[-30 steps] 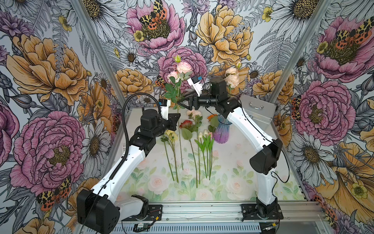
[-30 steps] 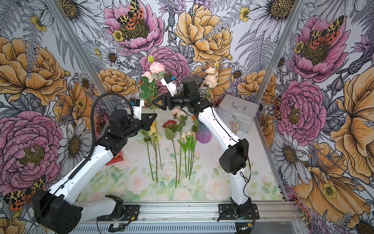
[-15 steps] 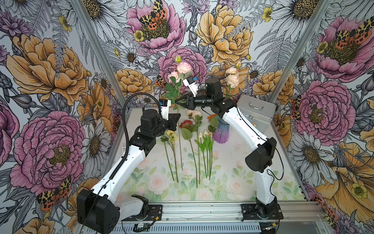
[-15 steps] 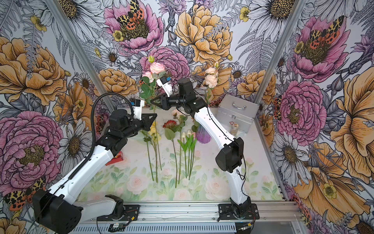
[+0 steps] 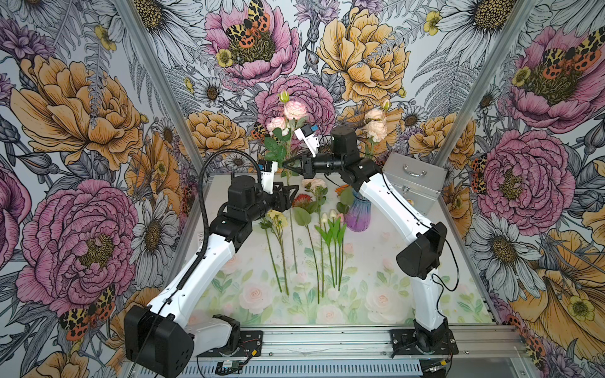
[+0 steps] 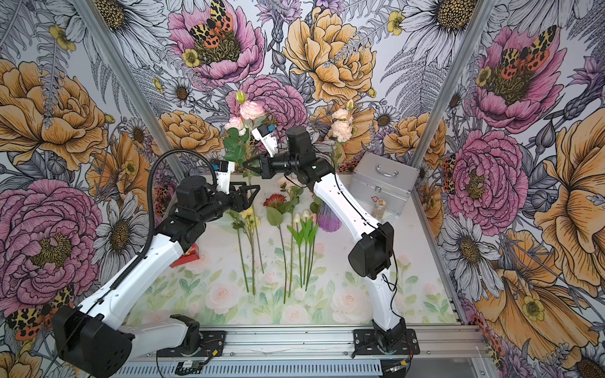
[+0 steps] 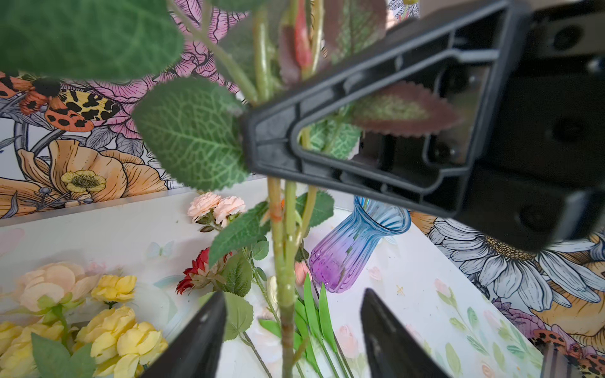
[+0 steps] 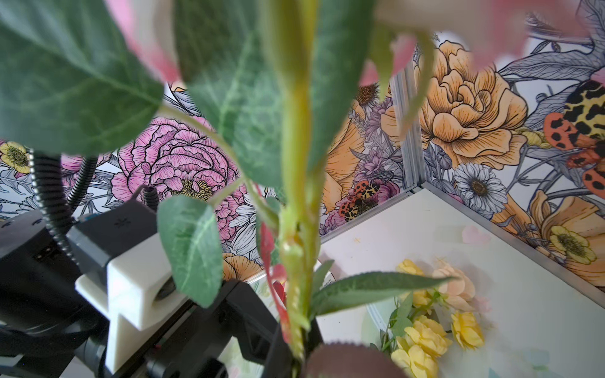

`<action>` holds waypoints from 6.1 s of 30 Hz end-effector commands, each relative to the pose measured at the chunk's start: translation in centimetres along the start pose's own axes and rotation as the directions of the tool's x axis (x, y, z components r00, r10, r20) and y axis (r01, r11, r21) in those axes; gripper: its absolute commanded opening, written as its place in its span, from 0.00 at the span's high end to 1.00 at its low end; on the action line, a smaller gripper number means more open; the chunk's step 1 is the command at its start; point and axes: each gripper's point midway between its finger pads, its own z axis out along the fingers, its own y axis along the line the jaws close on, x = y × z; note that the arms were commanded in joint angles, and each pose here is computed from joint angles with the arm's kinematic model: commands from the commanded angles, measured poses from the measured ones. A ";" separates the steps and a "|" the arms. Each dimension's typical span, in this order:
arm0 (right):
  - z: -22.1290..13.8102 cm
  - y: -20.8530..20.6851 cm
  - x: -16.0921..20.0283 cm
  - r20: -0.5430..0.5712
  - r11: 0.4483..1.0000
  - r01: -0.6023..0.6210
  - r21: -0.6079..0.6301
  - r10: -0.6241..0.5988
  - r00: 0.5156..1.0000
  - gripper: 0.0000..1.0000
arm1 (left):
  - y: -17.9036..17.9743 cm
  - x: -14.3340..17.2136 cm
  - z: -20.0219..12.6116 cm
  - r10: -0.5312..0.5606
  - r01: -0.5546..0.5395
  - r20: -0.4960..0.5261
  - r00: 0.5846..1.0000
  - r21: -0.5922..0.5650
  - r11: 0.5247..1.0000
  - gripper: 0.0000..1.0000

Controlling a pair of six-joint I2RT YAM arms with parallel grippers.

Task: Place the pink flowers into the vase
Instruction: Place the flower in the vase, then pick up the flower at the center of the board.

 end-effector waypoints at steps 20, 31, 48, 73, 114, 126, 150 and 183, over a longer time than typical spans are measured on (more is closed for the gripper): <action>-16.7 -1.4 -14.1 0.239 0.822 0.226 0.522 -0.396 0.887 1.00 | 5.0 1.9 -3.4 -0.081 0.083 0.021 0.997 -0.204 0.976 0.01; -25.3 3.5 -19.3 0.249 0.636 0.263 0.725 -0.599 0.761 1.00 | 5.9 3.9 -2.9 -0.115 0.114 0.011 0.993 -0.236 0.965 0.01; -31.3 6.8 -19.2 0.183 0.515 0.259 0.817 -0.658 0.730 1.00 | 6.0 5.3 0.0 -0.125 0.108 -0.059 0.990 -0.230 0.967 0.01; -25.7 -2.4 -8.5 0.092 0.666 0.201 0.718 -0.377 0.921 1.00 | 4.8 5.8 2.9 -0.104 0.077 -0.138 0.985 -0.190 0.979 0.01; -22.3 -11.7 -0.7 -0.020 0.658 0.140 0.740 -0.186 0.982 0.81 | 5.3 8.7 5.3 -0.117 0.066 -0.239 0.964 -0.213 0.975 0.01; -22.8 -10.9 -1.4 -0.012 0.641 0.143 0.754 -0.204 0.979 0.66 | 5.3 9.2 5.7 -0.116 0.061 -0.257 0.959 -0.212 0.975 0.01; -24.3 -3.1 -3.6 0.033 0.664 0.193 0.722 -0.312 0.949 0.39 | 5.9 12.2 12.5 -0.153 0.042 -0.457 0.876 -0.244 0.969 0.10; -28.3 -0.2 1.7 0.021 0.591 0.156 0.791 -0.281 0.959 0.33 | 3.5 18.8 20.2 -0.298 0.146 -0.620 0.725 -0.285 0.947 0.66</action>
